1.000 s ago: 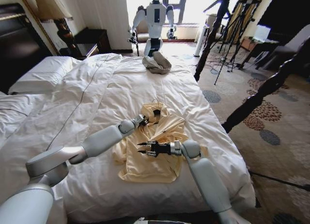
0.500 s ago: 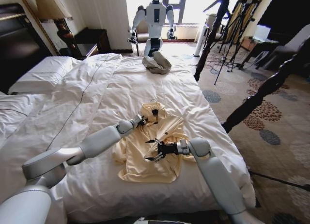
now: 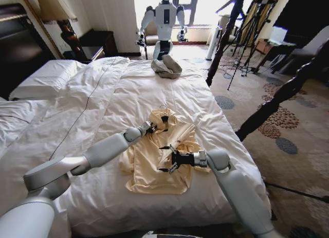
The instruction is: Pick up the clothes from the bed and hang them on the clothes hanger.
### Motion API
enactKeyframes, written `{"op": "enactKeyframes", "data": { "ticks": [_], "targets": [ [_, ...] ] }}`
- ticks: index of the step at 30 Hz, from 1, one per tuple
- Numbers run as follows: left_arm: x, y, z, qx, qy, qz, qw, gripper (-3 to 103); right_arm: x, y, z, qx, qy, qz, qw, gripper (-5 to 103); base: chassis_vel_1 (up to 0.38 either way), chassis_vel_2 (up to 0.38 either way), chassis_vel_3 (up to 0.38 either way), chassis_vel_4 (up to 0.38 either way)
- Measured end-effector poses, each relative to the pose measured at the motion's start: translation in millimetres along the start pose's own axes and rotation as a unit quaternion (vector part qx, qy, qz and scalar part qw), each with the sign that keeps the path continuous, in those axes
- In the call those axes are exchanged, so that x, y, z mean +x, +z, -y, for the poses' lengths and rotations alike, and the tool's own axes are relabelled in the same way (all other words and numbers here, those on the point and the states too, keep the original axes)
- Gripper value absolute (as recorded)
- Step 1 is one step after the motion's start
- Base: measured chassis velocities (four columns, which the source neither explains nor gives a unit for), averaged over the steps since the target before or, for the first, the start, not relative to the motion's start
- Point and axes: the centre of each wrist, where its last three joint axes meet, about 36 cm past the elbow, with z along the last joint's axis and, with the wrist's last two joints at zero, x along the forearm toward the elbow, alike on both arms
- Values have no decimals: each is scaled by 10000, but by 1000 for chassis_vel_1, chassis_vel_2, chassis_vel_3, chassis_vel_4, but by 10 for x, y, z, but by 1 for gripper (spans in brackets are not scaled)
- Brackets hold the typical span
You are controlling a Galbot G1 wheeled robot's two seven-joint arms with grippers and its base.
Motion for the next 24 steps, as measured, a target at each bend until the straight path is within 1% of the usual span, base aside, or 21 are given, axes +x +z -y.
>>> {"op": "enactKeyframes", "data": {
  "ticks": [1, 5, 11, 15, 16, 17, 19, 20, 21, 24],
  "targets": [
    [0, 0, 0, 0, 0, 0, 10000, 23, 0, 0, 0, 0, 0, 0, 10000, 100, 0, 0, 0, 0],
    [2, -5, -2, 5, 1, 2, 10000, 23, 50, -22, -140, -134, -49, -13, 9999, 100, 0, 0, 0, 0],
    [-2, -10, 8, 10, 6, 8, 10000, 23, 96, -83, -282, -142, 54, 83, 9998, 100, 0, 0, 0, 0],
    [-8, -27, 27, 11, 17, 20, 10000, 23, 172, -78, -501, -397, 84, 196, 9990, 100, 0, 0, 0, 0],
    [-8, -27, 27, 11, 17, 20, 10000, 23, 172, -78, -501, -397, 84, 196, 9990, 100, 0, 0, 0, 0],
    [-6, -28, 26, 10, 17, 21, 10000, 23, 179, -62, -538, -407, 167, 205, 9988, 100, 0, 0, 0, 0],
    [-3, -26, 22, 18, 11, 22, 10000, 23, 164, -20, -675, -300, 802, 168, 9962, 100, 0, 0, 0, 0],
    [-3, -26, 22, 18, 11, 22, 10000, 23, 164, -20, -675, -300, 802, 168, 9962, 100, 0, 0, 0, 0],
    [-2, -16, 25, 29, 8, 17, 10000, 23, 145, -7, -750, -261, 1165, 116, 9928, 100, 0, 0, 0, 0],
    [10, 2, 48, 44, 12, 15, 10000, 23, 114, -15, -889, -270, 1608, 40, 9866, 100, 0, 0, 0, 0]
  ]
}}
